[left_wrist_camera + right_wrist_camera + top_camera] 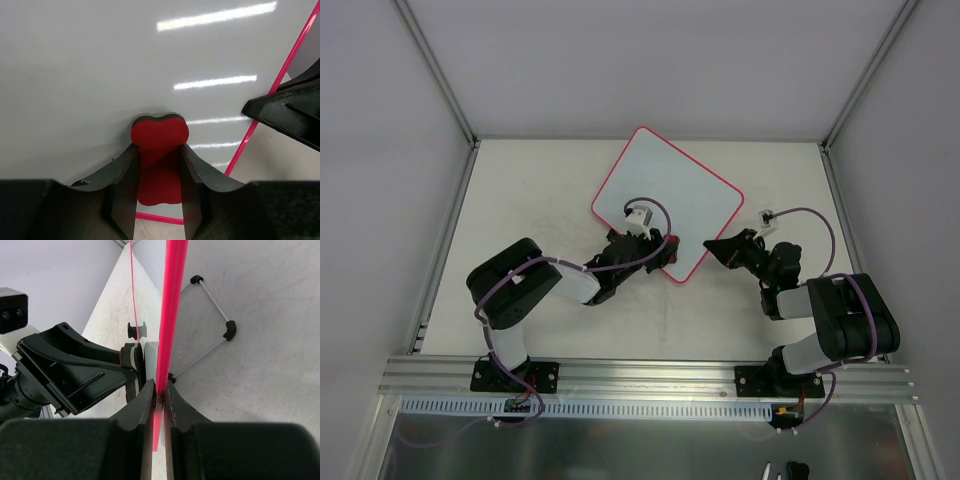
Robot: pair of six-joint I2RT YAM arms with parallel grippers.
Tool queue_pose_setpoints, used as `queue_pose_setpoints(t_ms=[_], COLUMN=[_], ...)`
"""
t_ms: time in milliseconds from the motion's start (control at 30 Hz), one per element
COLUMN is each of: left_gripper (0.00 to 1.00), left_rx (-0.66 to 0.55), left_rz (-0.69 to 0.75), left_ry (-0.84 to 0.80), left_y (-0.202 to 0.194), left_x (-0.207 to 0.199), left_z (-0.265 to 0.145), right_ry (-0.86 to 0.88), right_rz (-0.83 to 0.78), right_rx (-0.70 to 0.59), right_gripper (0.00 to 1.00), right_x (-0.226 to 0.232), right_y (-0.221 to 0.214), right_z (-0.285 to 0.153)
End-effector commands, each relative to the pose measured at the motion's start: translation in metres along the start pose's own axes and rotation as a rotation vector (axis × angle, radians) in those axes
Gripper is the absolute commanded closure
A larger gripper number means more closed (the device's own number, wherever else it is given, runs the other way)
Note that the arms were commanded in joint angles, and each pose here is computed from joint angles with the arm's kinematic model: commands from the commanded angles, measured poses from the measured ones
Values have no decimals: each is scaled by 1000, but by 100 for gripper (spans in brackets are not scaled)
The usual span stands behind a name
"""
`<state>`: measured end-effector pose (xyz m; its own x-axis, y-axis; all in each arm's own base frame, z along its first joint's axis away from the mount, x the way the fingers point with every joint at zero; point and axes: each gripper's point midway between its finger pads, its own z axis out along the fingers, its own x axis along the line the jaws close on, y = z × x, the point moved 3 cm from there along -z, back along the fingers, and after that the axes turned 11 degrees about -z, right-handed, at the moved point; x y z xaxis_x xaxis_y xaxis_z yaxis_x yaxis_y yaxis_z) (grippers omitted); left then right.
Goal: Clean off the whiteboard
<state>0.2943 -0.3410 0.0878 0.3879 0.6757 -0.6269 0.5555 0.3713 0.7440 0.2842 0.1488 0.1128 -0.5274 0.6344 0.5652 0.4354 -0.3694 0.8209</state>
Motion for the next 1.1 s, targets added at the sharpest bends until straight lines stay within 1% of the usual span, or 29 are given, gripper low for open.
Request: queue_pose_setpoints(t_ms=[0,200,300,433,533,600,633,767,900,1067], left_gripper=[83,83,83,83,83,83,83,83,83,83], left_rx=[199,163,135,123,130,130,129,155,176,180], left_rz=[-2,-60,-46,-21,-13,19,41,76,94,115], left_ry=[206,268,309,328,303,291,280,259,249,226], left_y=[-55,-27,-17,-12,-13,-15,-19,-32,-45,-47], left_x=[63,102,114,115,107,99,90,72,62,51], left_z=[-14,-19,-24,-26,-26,-25,-23,-17,-11,-8], right_ry=[195,197,195,193,197,195,195,195,195,195], right_rz=[-225,-223,-222,-222,-222,-222,-221,-222,-222,-220], right_rx=[-173,-172,-172,-173,-169,-170,-169,-170,-170,-170], right_gripper=[100,100,100,100,100,100,100,100,100,100], right_x=[40,40,39,39,40,39,39,39,39,39], right_y=[45,44,44,45,44,44,43,44,44,44], right_z=[5,6,5,6,6,6,6,6,6,6])
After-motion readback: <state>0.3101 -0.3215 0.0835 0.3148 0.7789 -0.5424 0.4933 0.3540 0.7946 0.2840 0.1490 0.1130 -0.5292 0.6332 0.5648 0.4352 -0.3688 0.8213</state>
